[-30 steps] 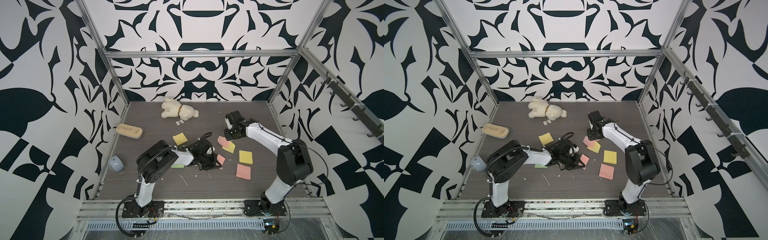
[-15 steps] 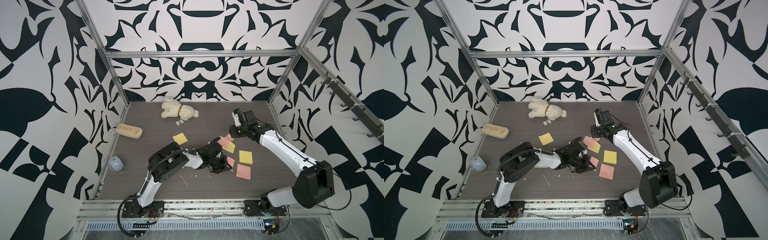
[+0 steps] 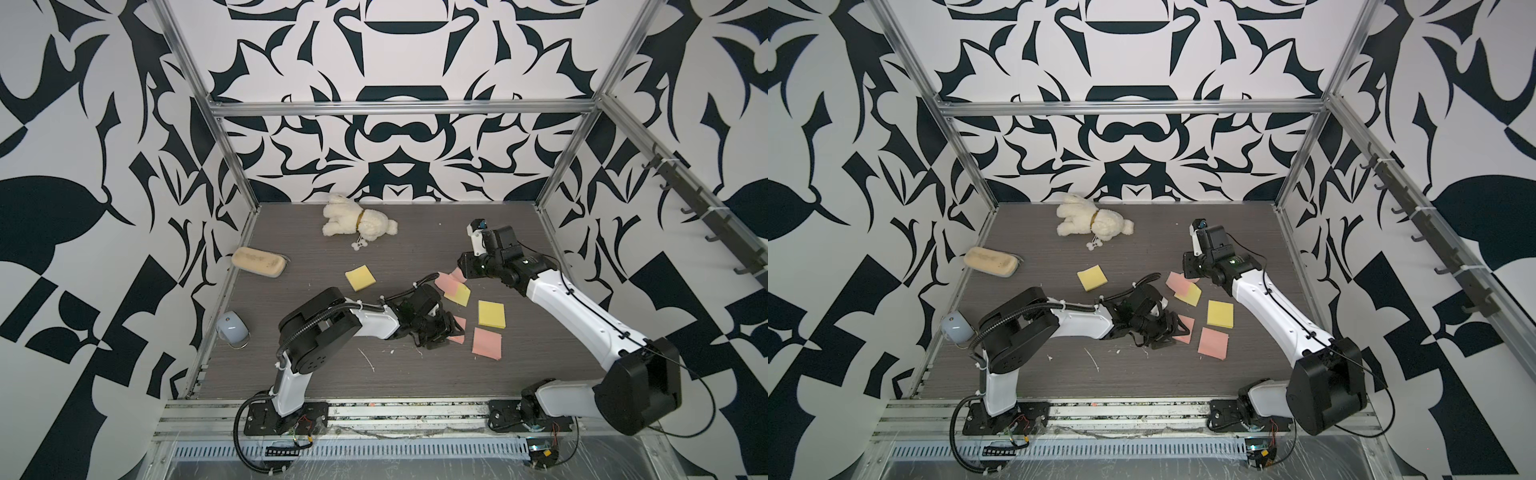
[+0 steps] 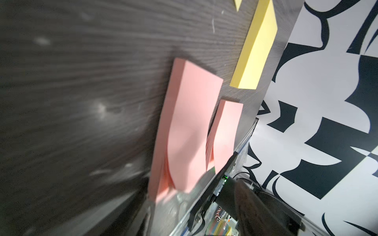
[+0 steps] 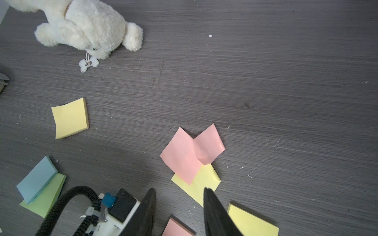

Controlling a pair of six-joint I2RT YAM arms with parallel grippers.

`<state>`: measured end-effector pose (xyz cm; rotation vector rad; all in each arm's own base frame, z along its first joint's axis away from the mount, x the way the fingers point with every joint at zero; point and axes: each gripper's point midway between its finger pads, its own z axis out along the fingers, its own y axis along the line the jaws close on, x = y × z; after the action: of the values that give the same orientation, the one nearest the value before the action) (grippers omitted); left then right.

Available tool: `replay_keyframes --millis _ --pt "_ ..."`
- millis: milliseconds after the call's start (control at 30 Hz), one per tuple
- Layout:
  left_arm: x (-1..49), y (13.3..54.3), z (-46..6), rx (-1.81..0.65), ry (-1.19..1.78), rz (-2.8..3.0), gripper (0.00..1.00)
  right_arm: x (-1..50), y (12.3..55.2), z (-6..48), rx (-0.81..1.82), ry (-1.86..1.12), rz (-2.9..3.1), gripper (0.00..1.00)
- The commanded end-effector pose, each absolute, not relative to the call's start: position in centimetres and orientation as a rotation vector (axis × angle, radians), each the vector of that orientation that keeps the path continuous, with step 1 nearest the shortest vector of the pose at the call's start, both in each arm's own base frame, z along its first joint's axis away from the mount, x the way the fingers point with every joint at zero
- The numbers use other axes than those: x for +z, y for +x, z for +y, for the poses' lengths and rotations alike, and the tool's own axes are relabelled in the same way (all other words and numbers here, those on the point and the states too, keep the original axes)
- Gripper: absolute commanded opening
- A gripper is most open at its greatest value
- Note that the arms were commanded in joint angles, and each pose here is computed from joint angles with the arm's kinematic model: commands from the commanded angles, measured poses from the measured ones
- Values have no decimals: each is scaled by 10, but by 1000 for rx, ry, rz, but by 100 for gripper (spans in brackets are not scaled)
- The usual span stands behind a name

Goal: Tear off pages from different memo pads
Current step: Place the memo pad at the center of the board, then adjust the memo pad at the center of the board.

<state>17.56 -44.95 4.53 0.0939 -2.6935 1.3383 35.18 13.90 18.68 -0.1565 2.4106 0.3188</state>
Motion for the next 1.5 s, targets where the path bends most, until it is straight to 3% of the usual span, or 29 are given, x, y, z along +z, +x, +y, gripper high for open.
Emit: replay_keyframes --millis 0,233,500,833,933,1200,1467 --pt "45 162 -428 1221 -26 -2745 68 196 356 145 361 -130 2367 43" --pt "73 155 -421 1205 -238 -2849 84 181 357 152 311 -157 2381 43" --pt "96 173 -369 1106 -464 -3125 82 163 355 167 347 -170 2385 42" --pt "100 212 -308 953 -359 -3429 84 141 335 233 351 -403 2397 41" --pt "102 224 -276 846 -248 -3556 84 135 329 254 339 -447 2383 41" --pt "87 234 -155 672 520 -3583 84 94 321 283 392 -365 2428 42" --pt "88 237 -102 608 870 -3574 88 79 312 314 343 -457 2518 42"
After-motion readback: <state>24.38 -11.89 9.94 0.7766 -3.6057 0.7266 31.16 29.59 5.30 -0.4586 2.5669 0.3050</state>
